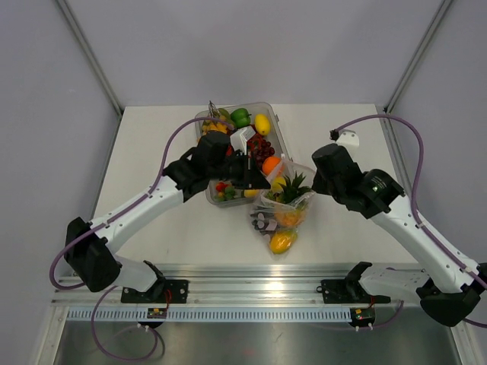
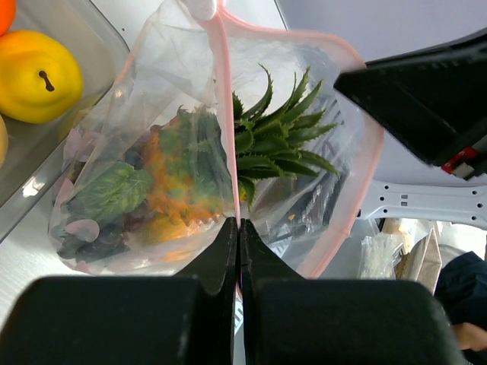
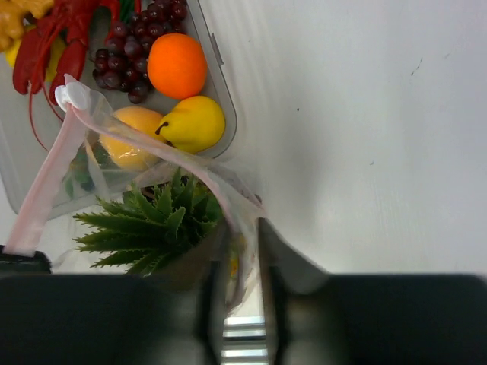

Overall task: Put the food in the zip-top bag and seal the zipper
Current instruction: Adjust the zipper food storage bag at the center of the board.

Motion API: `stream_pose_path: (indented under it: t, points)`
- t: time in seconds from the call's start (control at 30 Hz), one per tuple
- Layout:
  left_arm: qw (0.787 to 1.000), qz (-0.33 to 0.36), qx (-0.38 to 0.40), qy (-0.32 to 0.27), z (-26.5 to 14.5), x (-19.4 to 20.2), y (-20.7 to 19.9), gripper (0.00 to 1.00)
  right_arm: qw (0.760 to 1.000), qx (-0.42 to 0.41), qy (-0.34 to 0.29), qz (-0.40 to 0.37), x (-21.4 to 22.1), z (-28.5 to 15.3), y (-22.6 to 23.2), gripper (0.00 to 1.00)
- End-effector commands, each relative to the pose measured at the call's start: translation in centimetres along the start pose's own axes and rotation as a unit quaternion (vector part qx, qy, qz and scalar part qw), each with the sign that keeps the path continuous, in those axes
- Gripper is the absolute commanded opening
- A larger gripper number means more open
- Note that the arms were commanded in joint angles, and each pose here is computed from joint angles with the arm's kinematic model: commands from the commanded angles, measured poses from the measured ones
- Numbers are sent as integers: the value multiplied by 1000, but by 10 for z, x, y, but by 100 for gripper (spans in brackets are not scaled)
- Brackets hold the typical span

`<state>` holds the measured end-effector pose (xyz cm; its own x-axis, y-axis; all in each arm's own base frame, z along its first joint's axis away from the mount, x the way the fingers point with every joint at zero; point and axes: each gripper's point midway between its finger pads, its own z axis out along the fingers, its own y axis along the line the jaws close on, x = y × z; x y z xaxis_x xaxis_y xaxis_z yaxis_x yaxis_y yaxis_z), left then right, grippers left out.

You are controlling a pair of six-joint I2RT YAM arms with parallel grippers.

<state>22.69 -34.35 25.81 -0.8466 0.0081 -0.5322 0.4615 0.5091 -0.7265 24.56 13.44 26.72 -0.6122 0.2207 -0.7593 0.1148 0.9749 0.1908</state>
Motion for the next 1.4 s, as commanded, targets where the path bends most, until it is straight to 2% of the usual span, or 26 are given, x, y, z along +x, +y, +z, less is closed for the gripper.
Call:
stream_pose_path:
  t: [0.0,0.03,0.13,0.27,0.3,0.43,0.57,0.6,0.67,0.73,0.83,0.87,0.93,0.97,1.07,1.1,1.2,1.3,1.37]
  points:
    - [998,41,50,-29,-20,-17,-38,0,999,-34,-19,-2,-18,-2,8,7]
    - [997,44,50,-28,-19,-17,-39,0,999,-46,-25,-1,-23,-4,13,0]
    - [997,50,52,-19,-16,-19,-45,0,997,-33,-68,4,-54,-24,6,0]
    - [992,95,85,-25,-26,-24,-104,0,982,-102,-153,49,-104,-86,5,0]
    - [987,112,108,-44,-38,-35,-130,0,978,-114,-163,57,-108,-96,4,0]
    - [983,113,137,-52,-32,-36,-157,0,978,-112,-163,73,-102,-105,-9,0]
    - [990,88,110,-6,29,-17,-119,0,991,-27,-119,62,-54,-62,-37,0]
    - [993,76,91,18,54,-8,-98,0,991,-3,-116,60,-46,-54,-46,0]
    - [994,64,80,41,74,2,-82,0,993,27,-100,60,-28,-39,-55,0]
    - [993,58,81,59,88,4,-79,0,992,37,-106,62,-32,-44,-60,0]
    - [992,76,86,44,85,-12,-94,0,985,36,-158,61,-67,-67,-64,0]
    - [990,95,99,15,75,-35,-116,0,982,38,-174,60,-78,-73,-65,0]
    - [990,115,82,4,75,-49,-119,0,972,41,-224,62,-111,-97,-68,0]
    - [986,130,97,-23,64,-70,-140,0,969,46,-235,57,-121,-101,-68,0]
    - [985,144,93,-37,67,-91,-145,0,956,54,-282,53,-154,-123,-70,0]
    - [981,153,103,-59,58,-106,-158,0,952,53,-297,58,-163,-129,-69,0]
    - [981,145,116,-62,63,-119,-151,0,947,44,-314,55,-171,-135,-67,0]
    - [981,138,126,-61,68,-121,-139,0,951,32,-302,53,-157,-123,-64,0]
    - [985,124,114,-47,84,-111,-112,0,958,30,-281,50,-135,-103,-63,0]
